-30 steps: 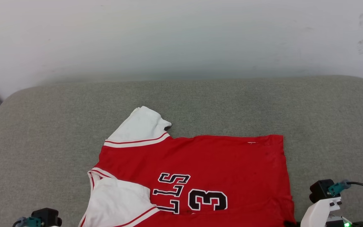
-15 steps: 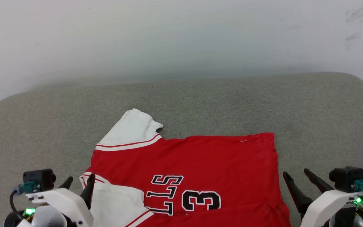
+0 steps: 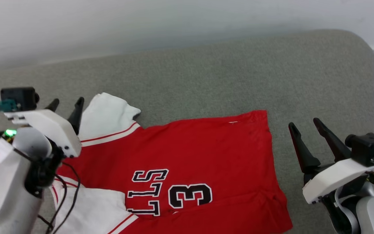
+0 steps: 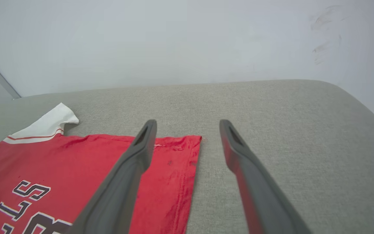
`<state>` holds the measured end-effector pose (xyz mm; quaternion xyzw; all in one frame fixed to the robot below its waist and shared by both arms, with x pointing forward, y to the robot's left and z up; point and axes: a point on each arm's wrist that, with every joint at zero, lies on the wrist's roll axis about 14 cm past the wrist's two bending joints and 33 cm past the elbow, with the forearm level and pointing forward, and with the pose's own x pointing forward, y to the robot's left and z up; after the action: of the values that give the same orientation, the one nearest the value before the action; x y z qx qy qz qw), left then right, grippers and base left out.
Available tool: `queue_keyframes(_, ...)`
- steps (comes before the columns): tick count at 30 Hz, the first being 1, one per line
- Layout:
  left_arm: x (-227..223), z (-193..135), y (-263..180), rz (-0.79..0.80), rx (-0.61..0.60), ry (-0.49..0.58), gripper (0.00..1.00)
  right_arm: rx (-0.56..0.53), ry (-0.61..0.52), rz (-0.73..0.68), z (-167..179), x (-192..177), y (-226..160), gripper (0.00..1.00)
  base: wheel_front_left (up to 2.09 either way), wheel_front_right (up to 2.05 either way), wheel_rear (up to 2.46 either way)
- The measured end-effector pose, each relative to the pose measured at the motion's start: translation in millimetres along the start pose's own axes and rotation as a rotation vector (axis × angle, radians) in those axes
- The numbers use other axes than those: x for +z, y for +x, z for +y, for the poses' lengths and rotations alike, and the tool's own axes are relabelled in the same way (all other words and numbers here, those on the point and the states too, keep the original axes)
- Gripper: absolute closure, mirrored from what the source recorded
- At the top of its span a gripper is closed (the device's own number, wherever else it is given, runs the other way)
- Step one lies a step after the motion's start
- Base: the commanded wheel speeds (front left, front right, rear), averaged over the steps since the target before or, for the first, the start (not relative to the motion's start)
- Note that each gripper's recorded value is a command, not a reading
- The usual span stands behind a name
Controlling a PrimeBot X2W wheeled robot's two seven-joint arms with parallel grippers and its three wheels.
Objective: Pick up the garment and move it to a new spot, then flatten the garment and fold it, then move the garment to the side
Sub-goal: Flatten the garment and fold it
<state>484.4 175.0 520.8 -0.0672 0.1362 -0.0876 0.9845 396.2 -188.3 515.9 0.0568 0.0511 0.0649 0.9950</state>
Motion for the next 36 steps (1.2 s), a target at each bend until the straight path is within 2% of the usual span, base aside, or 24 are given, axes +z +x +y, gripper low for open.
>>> queue_keyframes(5, -12, 7, 48, 0.168, -0.027, 0.009, 0.0, -0.04, 0.015, 0.03, -14, -13, 10, 0.0, 0.0, 0.0, 0.0)
queue_keyframes(6, -24, 11, 65, 0.258, -0.024, -0.003, 0.0, -0.064, 0.017, 0.043, -22, -19, 12, 0.0, 0.0, 0.0, 0.0)
queue_keyframes(7, -24, 11, 65, 0.258, -0.024, -0.003, 0.0, -0.064, 0.017, 0.043, -22, -19, 12, 0.0, 0.0, 0.0, 0.0)
queue_keyframes(11, -50, 13, 91, 0.424, -0.027, -0.01, 0.0, -0.114, 0.025, 0.08, -37, -34, 11, 0.0, 0.0, 0.0, 0.0)
queue_keyframes(16, -87, 7, 110, 0.617, -0.049, -0.023, 0.0, -0.165, 0.036, 0.126, -51, -52, 6, 0.0, 0.0, 0.0, 0.0)
queue_keyframes(23, -129, 11, 114, 0.842, -0.02, -0.018, 0.0, -0.21, 0.051, 0.165, -63, -66, 1, 0.0, 0.0, 0.0, 0.0)
queue_keyframes(24, -131, 11, 114, 0.86, -0.014, -0.022, 0.29, -0.212, 0.052, 0.168, -64, -67, 1, 0.0, 0.0, 0.0, 0.0)
queue_keyframes(26, -134, 11, 114, 0.89, -0.01, -0.013, 1.0, -0.215, 0.056, 0.169, -65, -68, 2, 0.0, 0.0, 0.0, 0.0)
queue_keyframes(31, -135, 14, 114, 0.865, 0.012, -0.003, 1.0, -0.209, 0.087, 0.171, -62, -69, 3, 0.0, 0.0, 0.0, 0.0)
queue_keyframes(36, -123, 16, 114, 0.754, 0.033, -0.001, 1.0, -0.188, 0.133, 0.197, -59, -70, 8, 0.0, 0.0, 0.0, 0.0)
